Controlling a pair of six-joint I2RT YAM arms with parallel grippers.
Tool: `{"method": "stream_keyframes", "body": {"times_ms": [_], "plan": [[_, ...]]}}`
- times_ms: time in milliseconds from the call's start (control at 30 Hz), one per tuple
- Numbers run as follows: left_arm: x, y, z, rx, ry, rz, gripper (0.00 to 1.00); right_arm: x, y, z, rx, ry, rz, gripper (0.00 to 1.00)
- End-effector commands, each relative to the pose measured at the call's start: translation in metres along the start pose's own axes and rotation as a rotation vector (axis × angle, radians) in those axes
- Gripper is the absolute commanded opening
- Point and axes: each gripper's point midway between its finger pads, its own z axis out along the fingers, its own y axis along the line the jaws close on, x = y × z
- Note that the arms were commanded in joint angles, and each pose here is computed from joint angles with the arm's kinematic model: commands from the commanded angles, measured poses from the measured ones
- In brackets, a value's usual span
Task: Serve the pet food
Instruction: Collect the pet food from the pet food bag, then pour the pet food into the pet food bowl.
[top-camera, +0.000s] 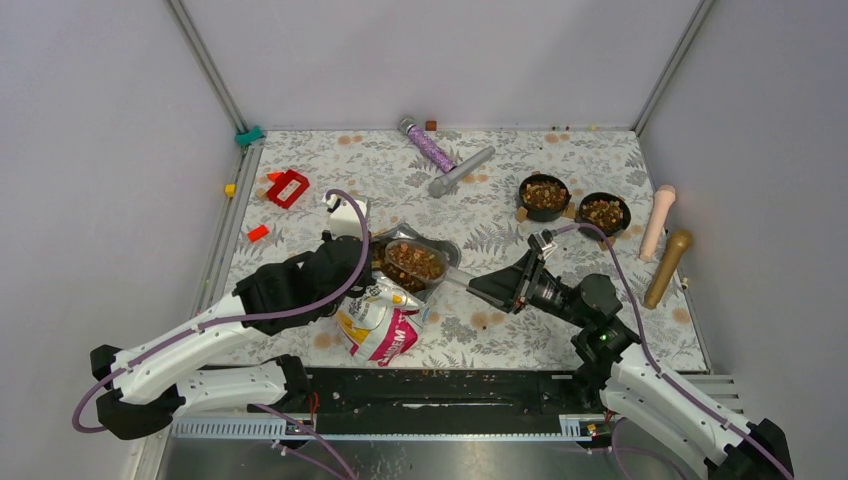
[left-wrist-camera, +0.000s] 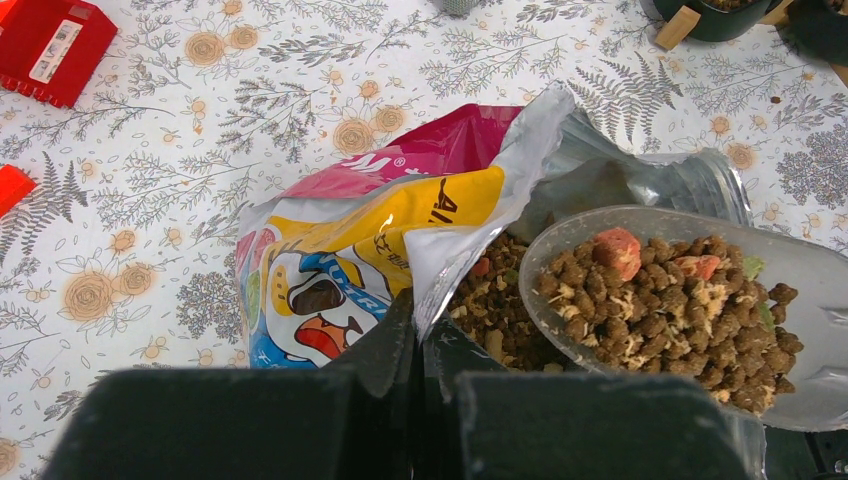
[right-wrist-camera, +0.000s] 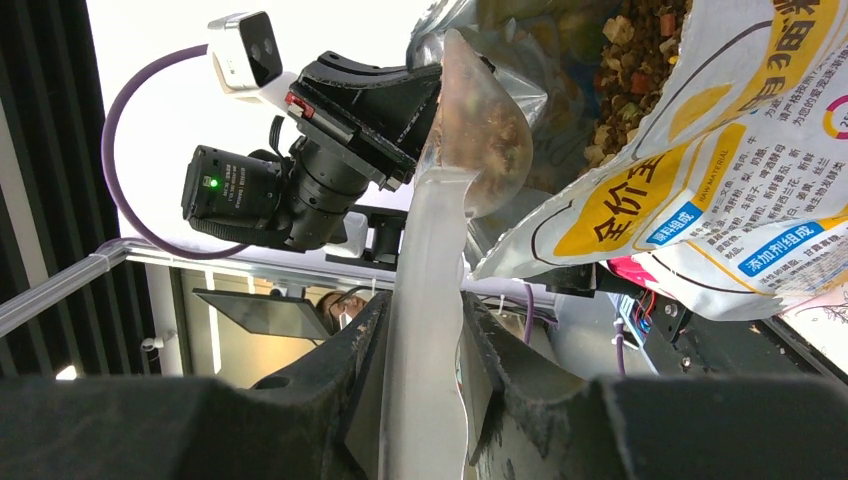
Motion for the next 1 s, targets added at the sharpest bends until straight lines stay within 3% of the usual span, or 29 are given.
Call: {"method": "stream_keyframes", "body": {"times_ms": [0,500,967], "plan": [[-0.035,-0.025,-0.007,0.094,-0.104,-0.115,0.0,-0.005,0.015,-0.004,-0.051,-0.028,-0.038,0.0],[-0.035,-0.023,-0.007,0.087,-0.108,-0.119,0.0,-0.014,0.046,-0.012,-0.119,-0.085,-0.084,0.0],[-0.035,-0.023,-0.008,0.092,-0.108,-0.122,0.0,-0.048,0.089,-0.011,-0.163,-0.243,-0.163,0.0]]}}
